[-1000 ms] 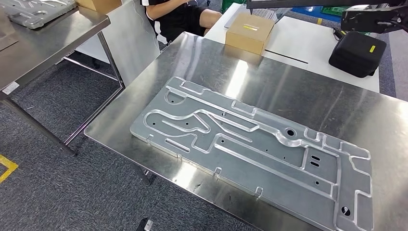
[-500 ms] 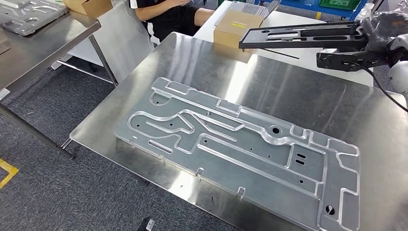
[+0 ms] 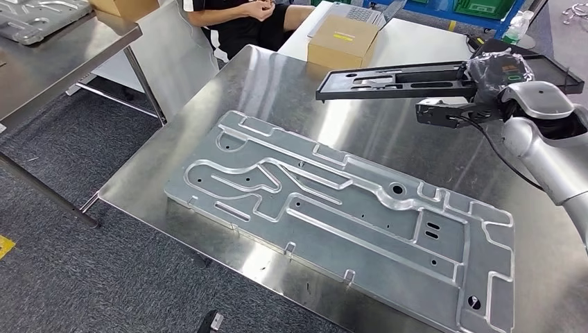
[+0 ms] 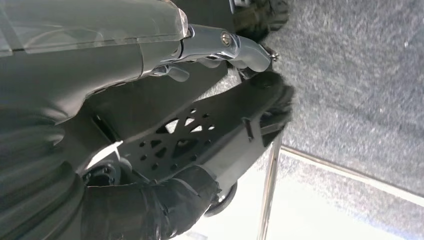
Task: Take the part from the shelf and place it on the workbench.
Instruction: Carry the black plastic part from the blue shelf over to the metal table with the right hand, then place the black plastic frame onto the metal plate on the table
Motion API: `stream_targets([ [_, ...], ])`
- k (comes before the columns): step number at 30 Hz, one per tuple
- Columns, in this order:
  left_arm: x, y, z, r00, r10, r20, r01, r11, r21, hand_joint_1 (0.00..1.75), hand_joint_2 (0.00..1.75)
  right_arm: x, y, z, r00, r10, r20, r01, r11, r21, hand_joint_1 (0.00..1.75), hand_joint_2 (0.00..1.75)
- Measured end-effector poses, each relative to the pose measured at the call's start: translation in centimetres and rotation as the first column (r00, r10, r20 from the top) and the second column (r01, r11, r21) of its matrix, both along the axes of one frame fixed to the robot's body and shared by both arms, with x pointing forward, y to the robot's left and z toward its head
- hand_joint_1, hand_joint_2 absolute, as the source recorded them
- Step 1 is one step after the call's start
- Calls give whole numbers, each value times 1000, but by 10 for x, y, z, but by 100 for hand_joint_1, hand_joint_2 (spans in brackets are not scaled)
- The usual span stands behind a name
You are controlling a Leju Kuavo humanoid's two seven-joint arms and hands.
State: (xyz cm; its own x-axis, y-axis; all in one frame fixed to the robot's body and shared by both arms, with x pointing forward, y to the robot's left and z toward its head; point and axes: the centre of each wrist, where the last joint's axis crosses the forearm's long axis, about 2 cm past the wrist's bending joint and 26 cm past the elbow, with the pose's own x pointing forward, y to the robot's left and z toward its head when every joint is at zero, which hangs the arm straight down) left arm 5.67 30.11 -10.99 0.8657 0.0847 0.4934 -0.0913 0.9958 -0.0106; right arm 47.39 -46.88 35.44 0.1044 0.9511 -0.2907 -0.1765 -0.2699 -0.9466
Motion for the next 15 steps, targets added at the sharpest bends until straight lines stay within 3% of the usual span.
stream_targets([
  [15, 0, -2, 0, 1000, -1, -3, 1, 1000, -18, 0, 175, 12, 26, 8, 999, 23, -32, -23, 1000, -13, 175, 175],
])
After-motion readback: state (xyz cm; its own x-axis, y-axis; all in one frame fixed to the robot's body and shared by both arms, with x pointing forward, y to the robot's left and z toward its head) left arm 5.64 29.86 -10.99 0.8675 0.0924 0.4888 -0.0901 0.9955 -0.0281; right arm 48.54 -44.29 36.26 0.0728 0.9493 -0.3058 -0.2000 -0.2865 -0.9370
